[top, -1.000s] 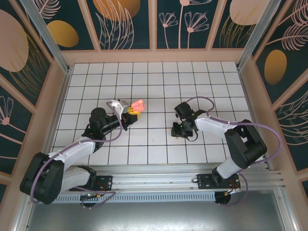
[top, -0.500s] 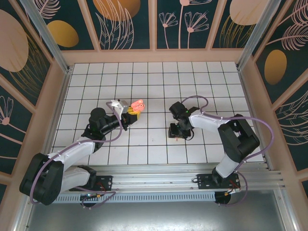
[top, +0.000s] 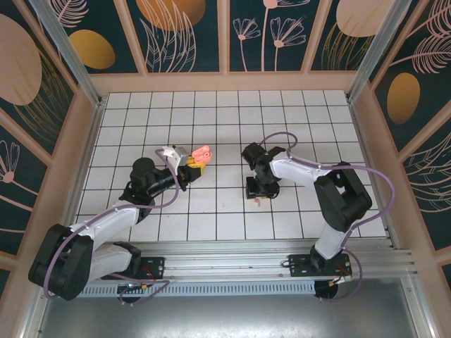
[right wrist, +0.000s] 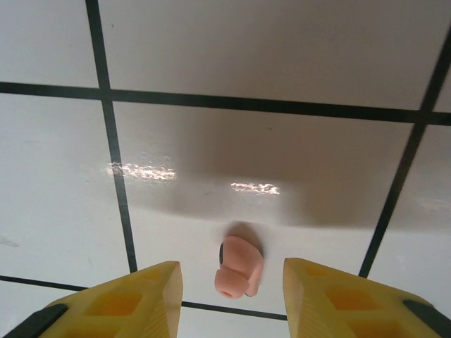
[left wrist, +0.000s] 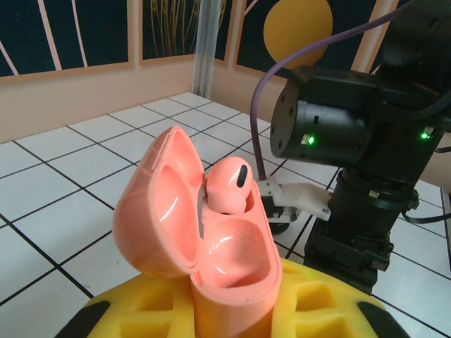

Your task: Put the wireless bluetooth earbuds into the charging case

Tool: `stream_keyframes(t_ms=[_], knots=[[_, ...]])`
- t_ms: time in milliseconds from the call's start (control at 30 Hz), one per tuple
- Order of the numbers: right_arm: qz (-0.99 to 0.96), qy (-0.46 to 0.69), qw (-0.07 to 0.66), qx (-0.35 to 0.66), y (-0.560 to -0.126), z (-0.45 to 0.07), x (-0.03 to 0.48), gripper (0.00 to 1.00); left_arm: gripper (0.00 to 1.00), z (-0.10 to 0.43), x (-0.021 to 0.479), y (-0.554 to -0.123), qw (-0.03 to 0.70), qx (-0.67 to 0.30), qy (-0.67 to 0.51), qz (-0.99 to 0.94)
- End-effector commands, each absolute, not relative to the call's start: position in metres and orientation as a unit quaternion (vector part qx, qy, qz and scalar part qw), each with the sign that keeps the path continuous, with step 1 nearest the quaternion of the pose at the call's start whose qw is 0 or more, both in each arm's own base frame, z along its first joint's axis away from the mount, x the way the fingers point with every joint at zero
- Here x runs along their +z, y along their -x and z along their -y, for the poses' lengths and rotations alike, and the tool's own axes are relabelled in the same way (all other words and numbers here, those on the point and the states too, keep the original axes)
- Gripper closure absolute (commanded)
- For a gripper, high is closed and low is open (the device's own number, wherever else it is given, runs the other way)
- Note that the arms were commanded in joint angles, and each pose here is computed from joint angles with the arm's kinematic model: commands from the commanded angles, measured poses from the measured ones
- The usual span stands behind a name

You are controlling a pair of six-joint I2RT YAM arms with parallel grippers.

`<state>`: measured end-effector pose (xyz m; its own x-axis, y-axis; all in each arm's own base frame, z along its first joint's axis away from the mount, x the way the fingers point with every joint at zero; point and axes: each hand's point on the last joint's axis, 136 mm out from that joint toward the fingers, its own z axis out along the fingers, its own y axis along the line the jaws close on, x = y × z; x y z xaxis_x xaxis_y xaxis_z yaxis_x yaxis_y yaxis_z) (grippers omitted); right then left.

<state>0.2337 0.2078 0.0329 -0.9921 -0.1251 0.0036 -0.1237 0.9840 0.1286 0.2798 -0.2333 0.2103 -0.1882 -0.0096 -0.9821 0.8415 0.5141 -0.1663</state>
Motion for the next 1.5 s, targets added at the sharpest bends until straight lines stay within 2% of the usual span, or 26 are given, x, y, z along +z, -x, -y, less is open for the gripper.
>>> stream_keyframes(t_ms=[0,500,733,967,1100,1200,1333,1467], knots=[[0.996,-0.081,0.024,-0.039,-0.230,-0.207,0.030,0.59,0.91,0.232,0.219,-0.280,0.567,-0.376,-0.318,-0.661],[0.995,-0.089,0.048,-0.012,-0.227,-0.204,0.018,0.67,0.91,0.232,0.216,-0.280,0.564,-0.375,-0.318,-0.664],[0.994,-0.093,0.051,-0.003,-0.228,-0.204,0.013,0.75,0.91,0.233,0.216,-0.281,0.563,-0.375,-0.319,-0.664],[0.995,-0.095,0.023,-0.007,-0.237,-0.207,0.021,0.79,0.91,0.233,0.216,-0.282,0.562,-0.376,-0.319,-0.664],[0.993,-0.097,-0.044,-0.040,-0.256,-0.221,0.045,0.79,0.91,0.234,0.216,-0.281,0.564,-0.381,-0.316,-0.661],[0.983,-0.103,-0.128,-0.084,-0.279,-0.239,0.080,0.79,0.92,0.235,0.219,-0.280,0.568,-0.390,-0.314,-0.654],[0.944,-0.135,-0.257,-0.156,-0.304,-0.270,0.142,0.80,0.92,0.239,0.219,-0.283,0.563,-0.406,-0.310,-0.649],[0.872,-0.204,-0.378,-0.234,-0.309,-0.303,0.210,0.80,0.92,0.243,0.220,-0.283,0.561,-0.424,-0.308,-0.641]])
